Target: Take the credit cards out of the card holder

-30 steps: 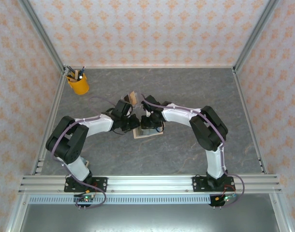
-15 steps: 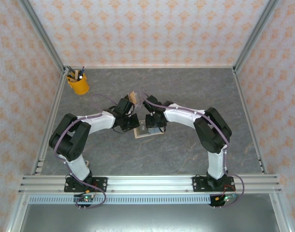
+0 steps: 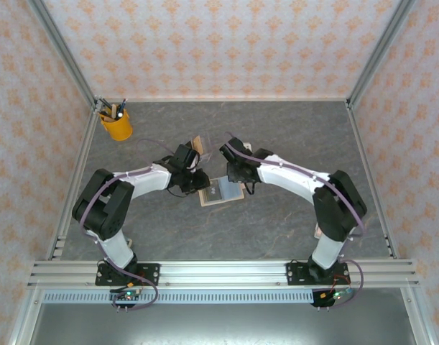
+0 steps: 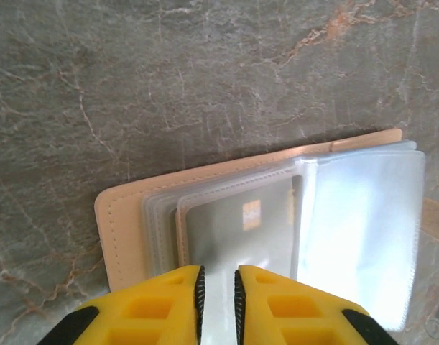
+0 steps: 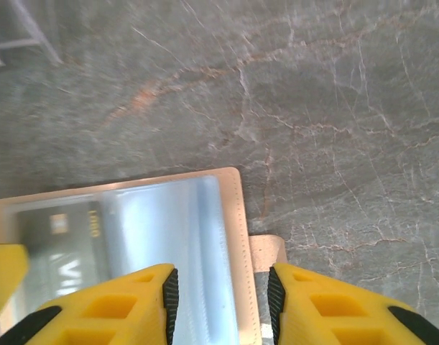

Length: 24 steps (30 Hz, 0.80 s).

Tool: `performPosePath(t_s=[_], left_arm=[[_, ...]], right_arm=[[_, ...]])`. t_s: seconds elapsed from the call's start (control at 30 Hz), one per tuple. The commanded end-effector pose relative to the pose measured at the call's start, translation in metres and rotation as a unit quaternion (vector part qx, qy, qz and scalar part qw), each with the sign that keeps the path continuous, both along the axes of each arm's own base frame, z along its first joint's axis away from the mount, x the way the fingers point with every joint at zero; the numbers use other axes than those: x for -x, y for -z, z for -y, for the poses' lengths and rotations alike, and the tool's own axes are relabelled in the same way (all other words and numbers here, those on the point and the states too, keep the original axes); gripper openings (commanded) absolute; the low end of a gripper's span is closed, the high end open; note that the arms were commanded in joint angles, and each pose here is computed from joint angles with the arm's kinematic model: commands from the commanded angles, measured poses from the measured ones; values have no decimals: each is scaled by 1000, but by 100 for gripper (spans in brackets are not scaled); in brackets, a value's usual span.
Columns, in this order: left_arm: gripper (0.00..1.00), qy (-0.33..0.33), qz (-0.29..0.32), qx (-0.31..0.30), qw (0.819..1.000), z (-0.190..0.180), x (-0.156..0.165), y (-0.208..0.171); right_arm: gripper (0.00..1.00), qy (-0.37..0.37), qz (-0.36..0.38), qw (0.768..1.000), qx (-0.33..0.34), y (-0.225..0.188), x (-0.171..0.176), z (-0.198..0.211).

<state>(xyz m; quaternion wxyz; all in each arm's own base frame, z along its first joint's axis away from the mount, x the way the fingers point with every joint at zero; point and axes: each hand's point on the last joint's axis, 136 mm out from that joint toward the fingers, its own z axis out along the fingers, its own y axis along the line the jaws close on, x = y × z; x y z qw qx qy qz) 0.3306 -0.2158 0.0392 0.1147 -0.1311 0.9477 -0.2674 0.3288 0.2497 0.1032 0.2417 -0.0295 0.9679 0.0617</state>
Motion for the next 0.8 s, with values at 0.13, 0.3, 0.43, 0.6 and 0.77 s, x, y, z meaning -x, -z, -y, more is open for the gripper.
performPosePath(t_s=[0.13, 0.3, 0.43, 0.6, 0.77], left_arm=[[24, -48, 27, -22, 998, -30, -3, -30], [28, -95, 18, -30, 995, -60, 6, -23], [33, -108, 19, -33, 993, -70, 11, -24], [37, -106, 20, -20, 994, -66, 12, -27], [38, -90, 20, 19, 996, -52, 9, -29]], right_arm=[[40, -91, -32, 991, -89, -10, 14, -42], [42, -104, -77, 986, -102, 12, 20, -57], [49, -115, -107, 984, -82, 30, 25, -62], [50, -126, -138, 981, -56, 51, 31, -64], [47, -120, -149, 981, -33, 65, 31, -59]])
